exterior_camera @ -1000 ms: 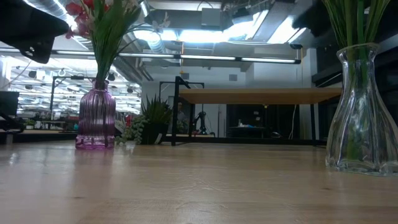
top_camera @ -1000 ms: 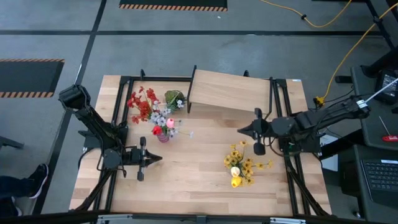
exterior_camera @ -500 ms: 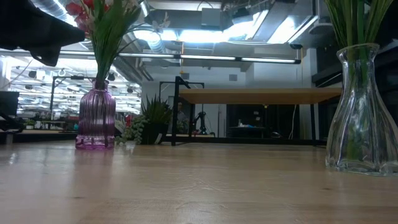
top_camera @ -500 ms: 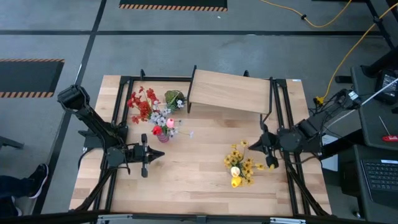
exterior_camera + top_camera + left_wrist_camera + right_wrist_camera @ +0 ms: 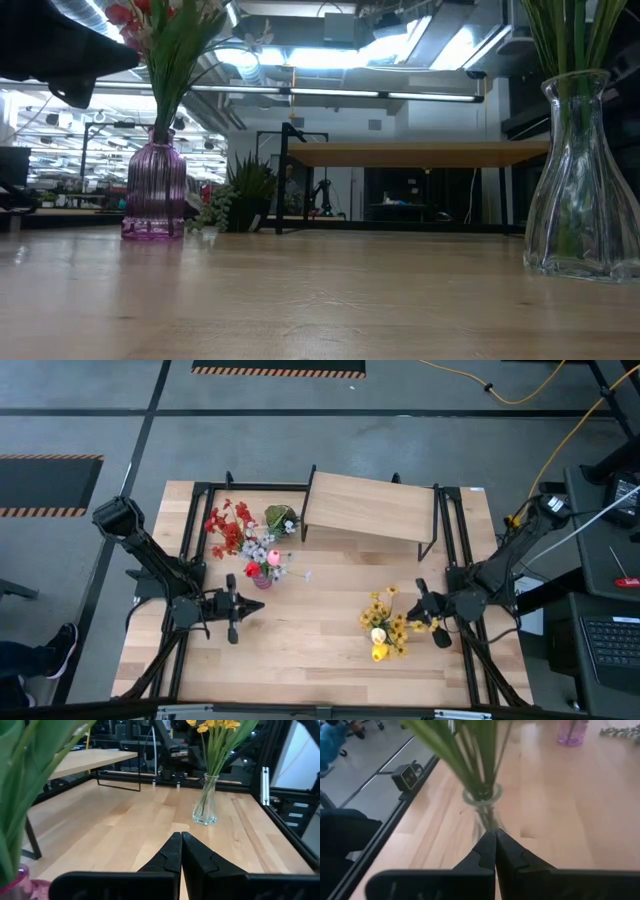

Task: Pick and place flowers into a vace then onto a shelf
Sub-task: Put the transparent vase with flowers on the shelf

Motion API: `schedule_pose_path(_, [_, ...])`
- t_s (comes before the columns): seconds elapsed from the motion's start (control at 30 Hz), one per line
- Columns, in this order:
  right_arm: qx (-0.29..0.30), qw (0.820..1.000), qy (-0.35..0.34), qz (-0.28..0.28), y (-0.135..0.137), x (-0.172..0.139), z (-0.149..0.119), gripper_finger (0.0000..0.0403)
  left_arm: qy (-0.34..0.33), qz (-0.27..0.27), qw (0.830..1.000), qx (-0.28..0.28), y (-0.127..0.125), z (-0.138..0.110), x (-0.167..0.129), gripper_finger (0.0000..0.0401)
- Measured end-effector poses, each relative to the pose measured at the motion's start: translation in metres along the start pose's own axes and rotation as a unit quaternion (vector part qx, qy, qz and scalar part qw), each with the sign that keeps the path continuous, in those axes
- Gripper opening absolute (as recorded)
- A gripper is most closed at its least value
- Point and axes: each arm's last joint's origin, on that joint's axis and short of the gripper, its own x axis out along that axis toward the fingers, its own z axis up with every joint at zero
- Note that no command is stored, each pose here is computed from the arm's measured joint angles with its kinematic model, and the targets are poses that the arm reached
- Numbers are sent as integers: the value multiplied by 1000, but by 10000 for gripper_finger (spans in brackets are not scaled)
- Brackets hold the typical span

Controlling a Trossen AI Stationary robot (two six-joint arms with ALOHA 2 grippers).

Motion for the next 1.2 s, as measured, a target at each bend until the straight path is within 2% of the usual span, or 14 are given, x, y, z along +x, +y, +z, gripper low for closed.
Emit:
schedule_pose_path(0.23, [-36, 999, 2, 8, 12, 10, -6, 0, -8, 31, 999, -1, 2, 0, 0, 3])
schedule_pose_path(0.47, [-84, 996, -18, -3, 18, 14, -13, 8, -9, 35, 999, -1, 2, 1, 0, 3])
schedule_pose_path(0.63, [-74, 996, -51, -5, 10, 11, -29, 5, -14, 56, 998, -1, 3, 1, 0, 2])
schedule_pose_path(0.73, [-59, 995, -85, 7, 7, 9, -32, 5, -16, 62, 998, -1, 4, 1, 0, 3])
schedule_pose_path(0.83, [-58, 994, -88, 8, 6, 9, -34, 12, -16, 62, 998, 0, 4, 1, 0, 2])
schedule_pose_path(1.0, [-73, 994, -86, 6, 6, 9, -34, 44, -18, 70, 997, -1, 4, 1, 0, 2])
schedule_pose_path(1.2, [-65, 995, -79, 4, 5, 9, -36, 115, -22, 85, 996, -1, 5, 1, 0, 3])
